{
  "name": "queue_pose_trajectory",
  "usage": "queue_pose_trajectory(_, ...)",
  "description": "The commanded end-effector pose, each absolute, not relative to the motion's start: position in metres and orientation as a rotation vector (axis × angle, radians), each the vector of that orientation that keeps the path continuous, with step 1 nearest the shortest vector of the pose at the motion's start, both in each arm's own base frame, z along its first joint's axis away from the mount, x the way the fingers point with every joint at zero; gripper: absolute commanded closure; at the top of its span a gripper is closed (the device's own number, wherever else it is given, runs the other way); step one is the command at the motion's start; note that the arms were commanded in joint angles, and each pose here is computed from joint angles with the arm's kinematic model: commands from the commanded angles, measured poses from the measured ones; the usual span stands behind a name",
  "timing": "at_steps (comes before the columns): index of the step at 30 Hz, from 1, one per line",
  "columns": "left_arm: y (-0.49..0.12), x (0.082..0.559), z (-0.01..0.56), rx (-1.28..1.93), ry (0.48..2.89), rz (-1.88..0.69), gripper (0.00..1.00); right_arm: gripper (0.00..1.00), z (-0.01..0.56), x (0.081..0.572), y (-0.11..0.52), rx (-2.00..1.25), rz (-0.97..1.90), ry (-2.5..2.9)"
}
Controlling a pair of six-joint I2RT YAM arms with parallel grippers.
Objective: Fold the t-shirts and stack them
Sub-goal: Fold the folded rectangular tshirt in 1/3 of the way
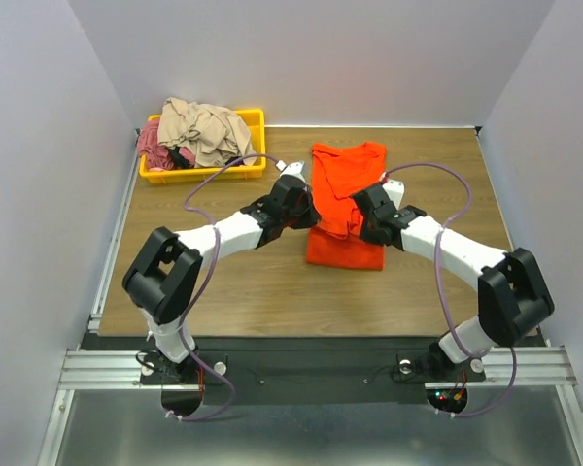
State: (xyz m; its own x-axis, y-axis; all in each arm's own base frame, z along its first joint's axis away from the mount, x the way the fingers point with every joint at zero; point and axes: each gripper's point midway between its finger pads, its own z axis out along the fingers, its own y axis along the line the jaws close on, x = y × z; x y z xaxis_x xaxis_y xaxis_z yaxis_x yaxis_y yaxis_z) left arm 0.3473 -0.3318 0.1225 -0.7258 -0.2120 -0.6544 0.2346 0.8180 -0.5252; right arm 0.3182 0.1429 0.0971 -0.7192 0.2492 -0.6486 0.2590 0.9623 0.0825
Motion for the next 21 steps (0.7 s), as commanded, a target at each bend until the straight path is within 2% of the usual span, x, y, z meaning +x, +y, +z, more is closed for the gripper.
queue_pose_trajectory(1, -0.344, 0.382, 0.153, 0.065, 2.159, -0.787, 1.0, 1.0, 0.11, 0.358, 0.141, 0.373, -0.033, 2.31)
queue_pose_trajectory(2, -0.343, 0.386, 0.141, 0.069, 2.189, -0.753, 1.0, 1.0, 0.11, 0.368, 0.141, 0.386, -0.026, 2.301)
queue_pose_trajectory(10, -0.347, 0.434, 0.148, 0.048, 2.139, -0.73, 1.0, 0.99, 0.091, 0.409, 0.137, 0.404, -0.016, 2.315)
queue_pose_trajectory(12, -0.35, 0.443, 0.131, 0.075, 2.166, -0.727, 1.0, 0.99, 0.09, 0.416, 0.136, 0.417, -0.013, 2.312)
queue_pose_trajectory(20, -0.347, 0.474, 0.11, 0.044, 2.2, -0.703, 1.0, 0.92, 0.077, 0.441, 0.125, 0.45, -0.007, 2.304)
queue_pose_trajectory(21, -0.346, 0.476, 0.11, 0.036, 2.199, -0.698, 1.0, 0.87, 0.075, 0.444, 0.125, 0.445, -0.007, 2.304)
